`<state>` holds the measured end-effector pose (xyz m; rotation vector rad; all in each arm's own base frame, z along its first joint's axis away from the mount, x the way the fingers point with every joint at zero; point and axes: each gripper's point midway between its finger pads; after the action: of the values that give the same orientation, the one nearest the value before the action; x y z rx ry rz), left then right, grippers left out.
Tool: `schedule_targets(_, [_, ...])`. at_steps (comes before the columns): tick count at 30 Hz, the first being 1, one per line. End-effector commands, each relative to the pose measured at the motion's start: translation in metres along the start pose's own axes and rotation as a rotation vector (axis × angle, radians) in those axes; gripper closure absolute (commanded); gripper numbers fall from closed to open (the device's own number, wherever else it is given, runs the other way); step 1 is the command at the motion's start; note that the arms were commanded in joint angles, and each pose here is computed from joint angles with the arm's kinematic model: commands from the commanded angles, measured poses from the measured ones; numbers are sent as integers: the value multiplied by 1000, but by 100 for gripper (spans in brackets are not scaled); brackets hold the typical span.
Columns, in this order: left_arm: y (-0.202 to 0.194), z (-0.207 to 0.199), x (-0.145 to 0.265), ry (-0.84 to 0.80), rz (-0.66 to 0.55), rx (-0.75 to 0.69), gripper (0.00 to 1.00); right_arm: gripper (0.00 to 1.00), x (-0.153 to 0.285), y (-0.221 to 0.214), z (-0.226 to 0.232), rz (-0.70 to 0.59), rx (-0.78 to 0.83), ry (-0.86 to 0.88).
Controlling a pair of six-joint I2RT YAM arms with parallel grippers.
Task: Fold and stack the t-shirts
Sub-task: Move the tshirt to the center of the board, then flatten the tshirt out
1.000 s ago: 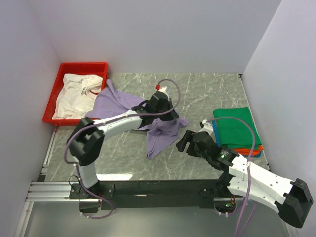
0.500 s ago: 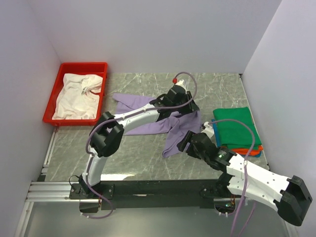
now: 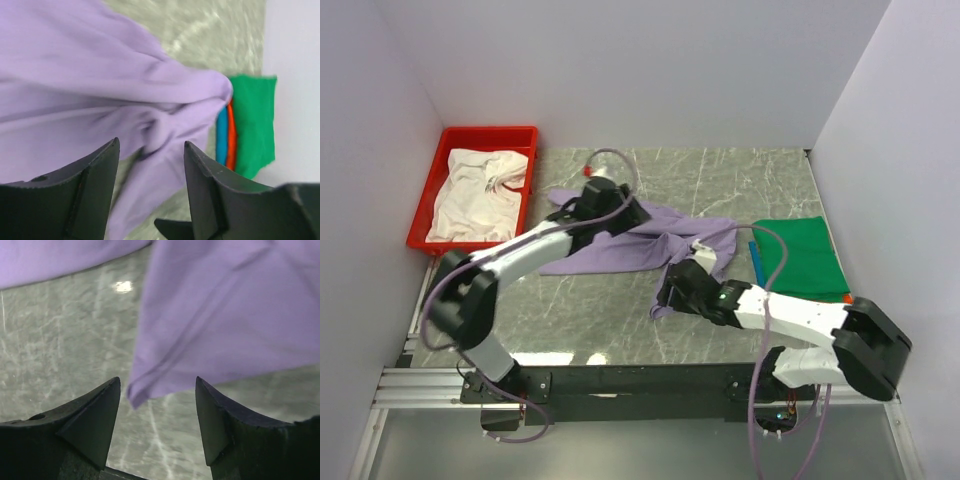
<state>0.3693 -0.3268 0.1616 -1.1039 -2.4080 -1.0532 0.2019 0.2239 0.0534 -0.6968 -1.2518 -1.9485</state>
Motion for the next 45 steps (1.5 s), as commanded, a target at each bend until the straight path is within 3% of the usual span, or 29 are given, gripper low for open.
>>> schedule_targets(1, [37, 40, 46, 112, -144, 75, 42, 32, -8, 13, 30, -57, 35, 23])
schedule_targets(7, [56, 133, 83, 346, -230, 190, 52, 33, -25, 0, 40, -22, 76, -28])
schedule_targets(17, [58, 203, 93, 619, -236, 220, 60, 40, -37, -15, 37, 1, 111, -107])
schedule_targets(18, [59, 208, 92, 634, -235, 229, 61, 43, -37, -17, 33, 4, 114, -117])
schedule_targets(21, [59, 217, 90, 672, -231, 235, 61, 68, -34, -17, 24, 5, 116, -148])
schedule_targets(22, [60, 218, 88, 678, -228, 237, 61, 82, -30, -15, 22, -4, 114, -151])
schedule_targets(25, [60, 225, 86, 710, -222, 241, 60, 100, -16, -7, 7, -40, 105, -184])
schedule_targets(39, [44, 244, 82, 819, -146, 293, 59, 100, 60, 15, -80, -179, 2, -324])
schedule_targets(45, [39, 248, 83, 829, -140, 311, 58, 100, 90, 30, -96, -255, -116, -269])
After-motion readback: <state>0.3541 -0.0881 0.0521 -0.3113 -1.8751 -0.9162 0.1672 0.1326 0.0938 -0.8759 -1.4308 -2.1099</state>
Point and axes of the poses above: each gripper's point midway between its finger pads, its own x axis back along the fingers, its own z axis along the line the jaws close on, y = z × x, and after that the axes turned 1 degree about x, right-handed
